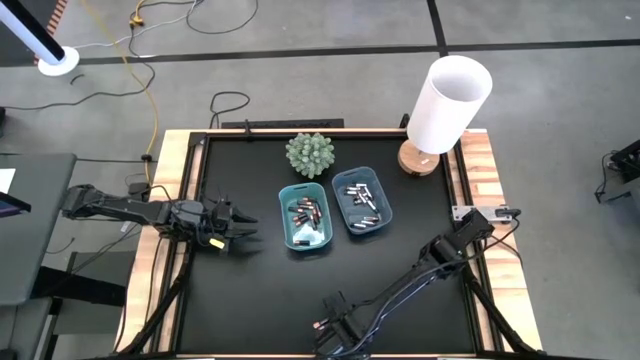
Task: Sort batteries
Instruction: Put the white battery into the blue bin, then put the black battery into the green bin
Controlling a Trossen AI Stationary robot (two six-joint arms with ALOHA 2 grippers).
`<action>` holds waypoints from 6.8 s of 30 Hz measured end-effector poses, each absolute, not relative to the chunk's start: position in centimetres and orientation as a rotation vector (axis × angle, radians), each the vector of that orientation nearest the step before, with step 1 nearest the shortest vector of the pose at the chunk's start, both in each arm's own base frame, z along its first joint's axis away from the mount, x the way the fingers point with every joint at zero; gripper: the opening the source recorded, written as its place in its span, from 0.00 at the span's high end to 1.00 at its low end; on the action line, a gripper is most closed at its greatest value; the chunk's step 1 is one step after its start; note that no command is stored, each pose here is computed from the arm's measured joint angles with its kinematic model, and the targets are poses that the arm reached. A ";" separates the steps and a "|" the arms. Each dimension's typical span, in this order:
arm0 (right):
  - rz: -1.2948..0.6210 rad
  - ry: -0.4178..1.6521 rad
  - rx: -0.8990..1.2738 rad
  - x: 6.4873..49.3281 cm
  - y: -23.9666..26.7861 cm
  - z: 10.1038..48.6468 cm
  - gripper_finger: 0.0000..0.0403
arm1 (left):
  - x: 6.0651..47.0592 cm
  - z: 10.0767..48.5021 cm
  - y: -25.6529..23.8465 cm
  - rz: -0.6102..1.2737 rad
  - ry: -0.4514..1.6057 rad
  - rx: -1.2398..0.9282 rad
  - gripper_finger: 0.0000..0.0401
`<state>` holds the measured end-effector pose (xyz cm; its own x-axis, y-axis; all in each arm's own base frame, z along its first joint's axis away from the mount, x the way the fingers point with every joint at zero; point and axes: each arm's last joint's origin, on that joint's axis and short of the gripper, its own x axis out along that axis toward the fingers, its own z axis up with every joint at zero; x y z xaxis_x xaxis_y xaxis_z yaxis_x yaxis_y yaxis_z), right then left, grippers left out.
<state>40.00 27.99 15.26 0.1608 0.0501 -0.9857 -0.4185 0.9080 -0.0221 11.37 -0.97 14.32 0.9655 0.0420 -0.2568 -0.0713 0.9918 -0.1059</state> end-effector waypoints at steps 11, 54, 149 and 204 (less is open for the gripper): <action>0.250 1.362 -0.351 40.4 27.6 18.1 0.95 | 11.4 14.3 -1.0 0.057 0.256 -0.115 0.66; -0.801 1.163 0.180 35.7 -2.8 28.4 0.95 | 11.4 14.3 -1.0 0.057 0.258 -0.115 0.66; 0.212 1.157 -0.164 48.2 13.4 15.2 0.62 | 11.4 14.3 -1.0 0.058 0.258 -0.115 0.66; -0.169 0.860 0.137 48.0 20.3 21.8 0.98 | 11.4 14.3 -1.0 0.058 0.259 -0.115 0.66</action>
<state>48.02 20.25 21.77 0.6408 -0.0922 -0.7621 0.2024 0.9779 0.0519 11.38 -0.97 14.31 0.9652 0.0421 -0.2583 -0.0715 0.9918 -0.1056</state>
